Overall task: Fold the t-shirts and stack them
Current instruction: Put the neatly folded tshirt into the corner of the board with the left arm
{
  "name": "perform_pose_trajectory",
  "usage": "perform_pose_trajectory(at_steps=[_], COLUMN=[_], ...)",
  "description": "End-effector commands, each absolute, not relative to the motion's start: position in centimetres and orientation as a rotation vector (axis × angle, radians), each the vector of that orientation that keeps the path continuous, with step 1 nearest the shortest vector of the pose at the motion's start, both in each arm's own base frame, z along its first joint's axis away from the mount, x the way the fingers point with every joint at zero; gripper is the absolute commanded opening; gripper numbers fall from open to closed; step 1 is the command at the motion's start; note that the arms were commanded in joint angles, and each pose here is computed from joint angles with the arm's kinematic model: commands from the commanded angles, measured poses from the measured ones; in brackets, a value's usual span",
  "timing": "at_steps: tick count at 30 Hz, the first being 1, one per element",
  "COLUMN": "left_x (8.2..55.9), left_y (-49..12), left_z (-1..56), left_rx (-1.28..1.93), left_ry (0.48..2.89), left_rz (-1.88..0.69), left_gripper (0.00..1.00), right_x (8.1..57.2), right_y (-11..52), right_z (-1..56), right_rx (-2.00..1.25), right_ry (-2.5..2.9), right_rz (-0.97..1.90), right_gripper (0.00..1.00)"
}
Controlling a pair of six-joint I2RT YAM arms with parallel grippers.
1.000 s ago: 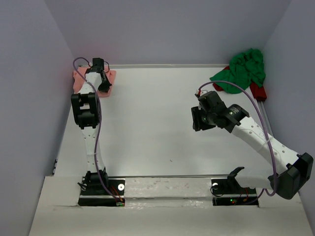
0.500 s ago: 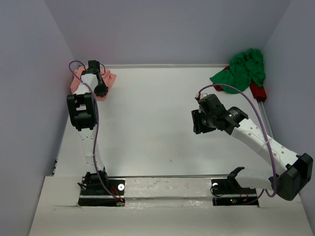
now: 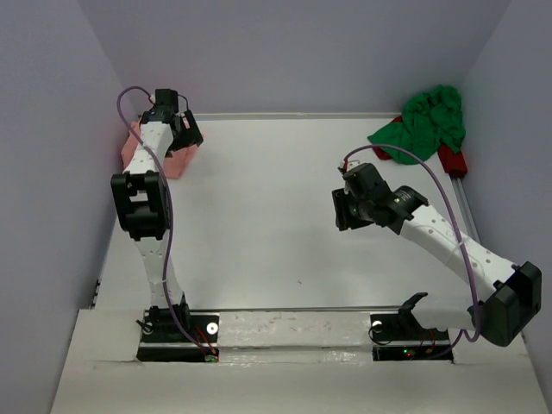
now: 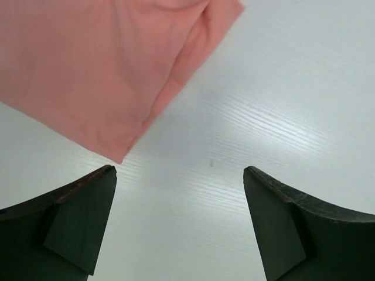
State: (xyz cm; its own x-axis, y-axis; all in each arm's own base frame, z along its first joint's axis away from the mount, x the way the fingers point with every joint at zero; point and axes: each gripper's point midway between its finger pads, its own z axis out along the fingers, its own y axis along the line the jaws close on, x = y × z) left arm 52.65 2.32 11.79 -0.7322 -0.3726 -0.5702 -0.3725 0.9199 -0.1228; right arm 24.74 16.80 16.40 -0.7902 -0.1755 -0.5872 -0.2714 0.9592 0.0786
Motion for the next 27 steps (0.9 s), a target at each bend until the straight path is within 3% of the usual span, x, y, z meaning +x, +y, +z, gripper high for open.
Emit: perform_pose_trajectory(at_steps=[1, 8, 9, 12, 14, 27], left_x=[52.5, 51.6, 51.6, 51.7, 52.5, 54.5], left_y=[0.4, -0.5, -0.3, 1.2, 2.5, 6.5], left_z=[21.1, 19.1, 18.7, 16.5, 15.2, 10.2], left_rx=[-0.422, -0.452, -0.459, -0.503, -0.549, -0.616], left_ry=[2.279, 2.322, 2.322, 2.374, 2.386, 2.465], left_rz=[-0.067, 0.012, 0.029, 0.141, 0.192, 0.351], left_gripper=[0.99, 0.99, 0.94, 0.44, 0.0, 0.0], right_x=[26.8, 26.3, 26.3, 25.9, 25.8, 25.4], right_y=[17.9, 17.6, 17.6, 17.3, 17.1, 16.1], right_z=[18.8, 20.1, 20.4, 21.0, 21.2, 19.7], right_rx=[-0.3, -0.269, -0.263, -0.255, -0.254, -0.261], right_ry=[2.394, 2.367, 2.362, 2.345, 2.341, 2.377], right_rz=[0.24, 0.265, 0.271, 0.283, 0.281, 0.207], right_gripper=[0.5, 0.5, 0.5, 0.5, 0.5, 0.5])
